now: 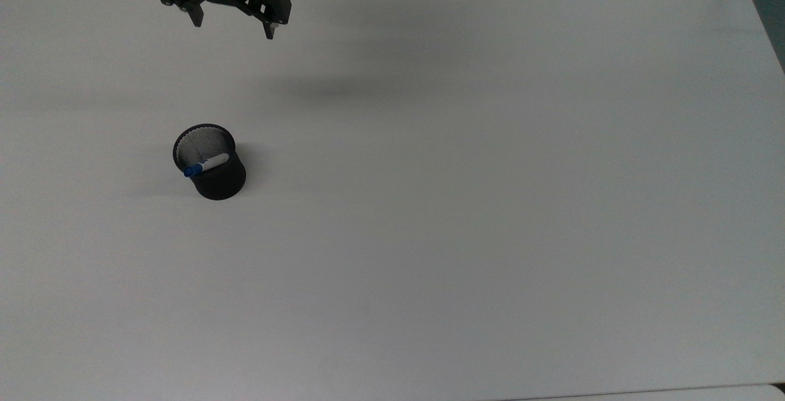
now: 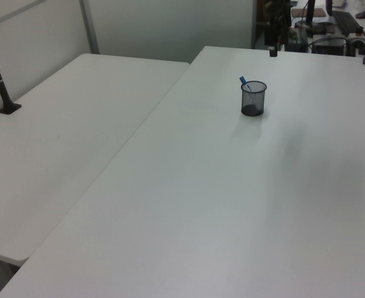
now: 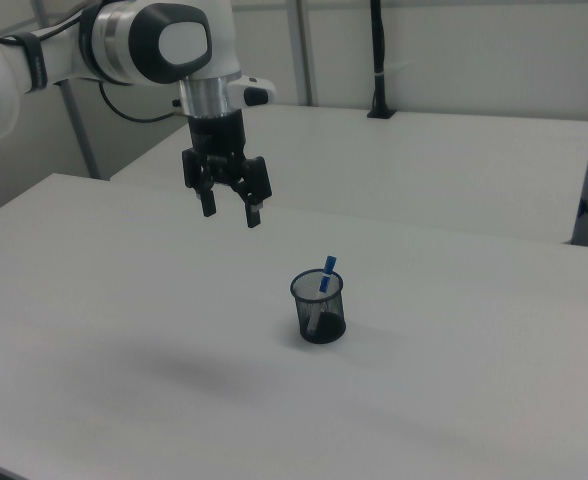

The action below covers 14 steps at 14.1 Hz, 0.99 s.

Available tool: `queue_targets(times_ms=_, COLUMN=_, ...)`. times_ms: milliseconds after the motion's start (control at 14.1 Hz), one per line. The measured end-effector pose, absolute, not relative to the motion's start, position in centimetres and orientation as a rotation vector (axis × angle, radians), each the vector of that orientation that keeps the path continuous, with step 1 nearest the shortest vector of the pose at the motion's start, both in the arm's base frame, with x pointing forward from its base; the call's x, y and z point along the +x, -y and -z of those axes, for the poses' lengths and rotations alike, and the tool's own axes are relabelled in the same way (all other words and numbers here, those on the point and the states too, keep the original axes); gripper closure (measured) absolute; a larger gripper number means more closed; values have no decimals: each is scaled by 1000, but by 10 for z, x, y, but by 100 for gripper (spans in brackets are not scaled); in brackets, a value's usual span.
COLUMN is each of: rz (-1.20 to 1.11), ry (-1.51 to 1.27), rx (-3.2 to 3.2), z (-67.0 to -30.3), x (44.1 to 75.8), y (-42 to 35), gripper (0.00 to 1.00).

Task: Remove the marker
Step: 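Move the open gripper toward the black mesh pen cup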

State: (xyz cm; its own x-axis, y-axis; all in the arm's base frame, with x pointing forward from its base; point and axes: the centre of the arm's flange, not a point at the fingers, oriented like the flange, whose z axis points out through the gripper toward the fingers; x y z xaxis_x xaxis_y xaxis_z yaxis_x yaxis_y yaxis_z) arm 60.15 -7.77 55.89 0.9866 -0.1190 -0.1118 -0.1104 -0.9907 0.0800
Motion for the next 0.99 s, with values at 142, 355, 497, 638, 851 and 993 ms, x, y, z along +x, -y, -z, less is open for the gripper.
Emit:
queue_targets(times_ms=142, rz=179, ry=176, rx=3058, z=-559, x=602, y=78, gripper=0)
queue_targets(times_ms=355, rz=196, ry=175, rx=3056, z=-550, x=605, y=77, gripper=0)
queue_targets(times_ms=497, rz=178, ry=173, rx=3055, z=-548, x=609, y=78, gripper=0)
queue_targets(times_ms=638, rz=162, ry=173, rx=3056, z=-548, x=610, y=78, gripper=0)
queue_targets(times_ms=851, rz=110, ry=184, rx=3055, z=-552, x=613, y=83, gripper=0)
queue_targets(times_ms=993, rz=16, ry=207, rx=3049, z=-557, x=618, y=95, gripper=0)
